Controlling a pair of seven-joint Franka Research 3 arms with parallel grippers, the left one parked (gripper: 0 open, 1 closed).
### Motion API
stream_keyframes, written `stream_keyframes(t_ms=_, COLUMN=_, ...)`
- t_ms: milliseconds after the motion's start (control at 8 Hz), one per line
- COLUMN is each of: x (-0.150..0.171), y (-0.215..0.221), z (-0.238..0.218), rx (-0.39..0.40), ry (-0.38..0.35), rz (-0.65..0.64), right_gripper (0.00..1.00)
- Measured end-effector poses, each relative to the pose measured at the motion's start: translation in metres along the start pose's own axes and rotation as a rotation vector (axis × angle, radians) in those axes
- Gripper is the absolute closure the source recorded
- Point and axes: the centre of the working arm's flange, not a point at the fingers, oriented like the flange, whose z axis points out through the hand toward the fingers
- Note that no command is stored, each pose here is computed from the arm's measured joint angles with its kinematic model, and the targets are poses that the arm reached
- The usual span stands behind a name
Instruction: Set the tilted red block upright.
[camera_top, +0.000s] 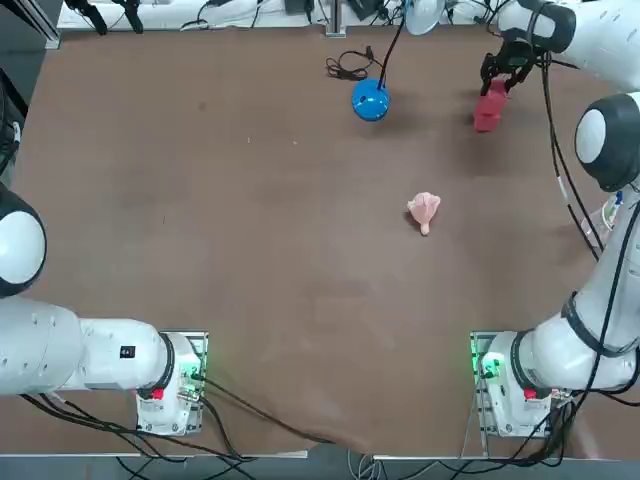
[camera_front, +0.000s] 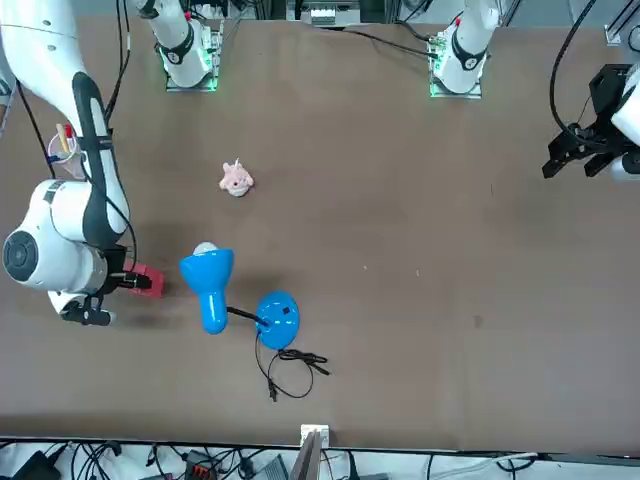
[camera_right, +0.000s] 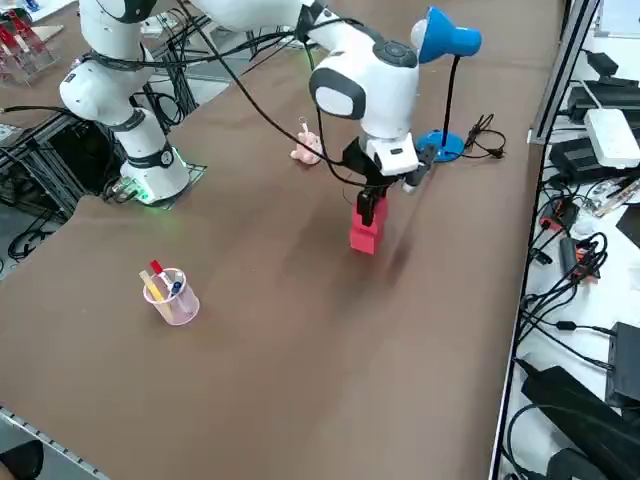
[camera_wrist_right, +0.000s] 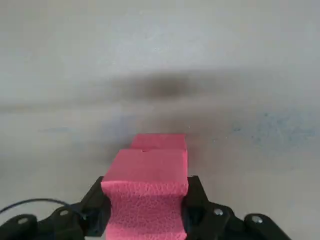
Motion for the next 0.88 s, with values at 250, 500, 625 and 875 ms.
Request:
stream_keyframes(t_ms=250, x=-0.0001, y=0.0023, z=0.0006, rx=0.000, ry=-0.001, rz=0.006, right_gripper=0.28)
stream_keyframes(t_ms=500, x=-0.0007, y=0.0025, z=0.0019, rx=0.000, ry=-0.004, rz=0.008, right_gripper=0.28)
stream_keyframes(t_ms=625, x=-0.0007, y=0.0025, z=0.0019, rx=0.000, ry=-0.004, rz=0.009, right_gripper=0.28)
stream_keyframes(t_ms=875, x=-0.0009, y=0.0025, z=0.0022, rx=0.000, ry=-0.005, rz=0.008, right_gripper=0.28)
